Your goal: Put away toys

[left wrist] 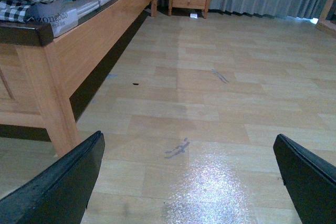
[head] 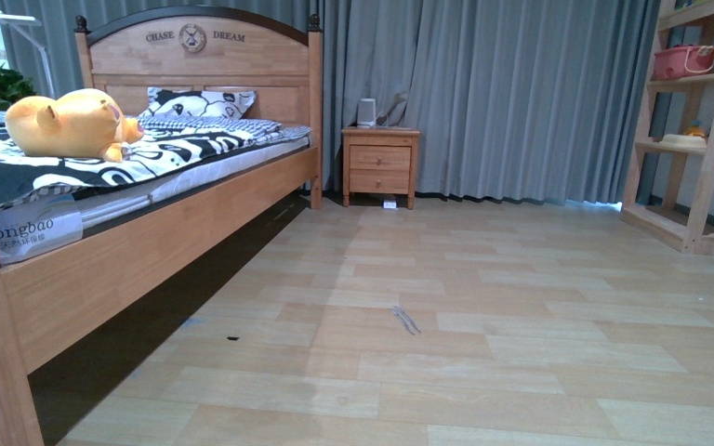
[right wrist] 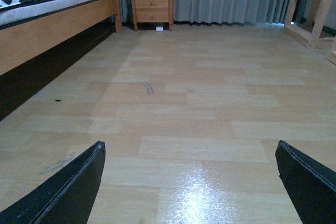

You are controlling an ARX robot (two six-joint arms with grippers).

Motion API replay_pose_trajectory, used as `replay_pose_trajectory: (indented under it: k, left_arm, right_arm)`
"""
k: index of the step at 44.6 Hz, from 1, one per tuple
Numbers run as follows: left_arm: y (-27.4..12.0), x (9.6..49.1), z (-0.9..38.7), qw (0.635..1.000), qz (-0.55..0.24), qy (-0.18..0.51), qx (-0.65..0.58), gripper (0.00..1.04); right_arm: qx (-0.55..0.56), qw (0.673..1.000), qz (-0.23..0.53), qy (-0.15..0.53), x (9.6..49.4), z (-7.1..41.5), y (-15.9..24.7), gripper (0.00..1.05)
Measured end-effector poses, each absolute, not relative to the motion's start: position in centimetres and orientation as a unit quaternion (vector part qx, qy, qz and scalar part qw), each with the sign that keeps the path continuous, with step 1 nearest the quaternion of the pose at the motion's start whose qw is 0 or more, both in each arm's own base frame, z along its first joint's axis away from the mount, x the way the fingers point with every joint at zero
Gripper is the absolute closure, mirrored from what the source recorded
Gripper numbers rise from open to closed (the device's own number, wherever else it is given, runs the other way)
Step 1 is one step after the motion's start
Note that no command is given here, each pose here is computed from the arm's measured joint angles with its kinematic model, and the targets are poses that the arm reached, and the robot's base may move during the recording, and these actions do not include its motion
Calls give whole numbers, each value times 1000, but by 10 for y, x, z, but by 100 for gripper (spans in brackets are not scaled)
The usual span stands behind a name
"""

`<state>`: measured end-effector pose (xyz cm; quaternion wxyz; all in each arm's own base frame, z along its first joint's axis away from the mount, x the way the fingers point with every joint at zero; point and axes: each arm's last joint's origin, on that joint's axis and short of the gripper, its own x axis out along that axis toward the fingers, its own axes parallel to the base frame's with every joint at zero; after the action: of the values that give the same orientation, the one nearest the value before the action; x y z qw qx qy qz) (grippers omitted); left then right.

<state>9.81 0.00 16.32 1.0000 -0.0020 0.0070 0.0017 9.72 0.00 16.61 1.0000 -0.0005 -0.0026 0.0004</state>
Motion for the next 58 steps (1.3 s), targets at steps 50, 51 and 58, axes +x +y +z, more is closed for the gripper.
replay_pose_trajectory:
  k: [50, 51, 58]
  left_arm:
    - [0, 98, 163, 1000, 2, 8, -2, 6]
    - [0, 98, 163, 1000, 2, 8, -2, 6]
    - [0, 98, 164, 1000, 1, 8, -2, 6]
  right_arm:
    - [0, 1000, 0, -2, 97, 166, 0, 6]
    - [0, 1000, 1, -2, 97, 166, 0, 6]
    - [0, 1000, 2, -2, 97, 166, 0, 6]
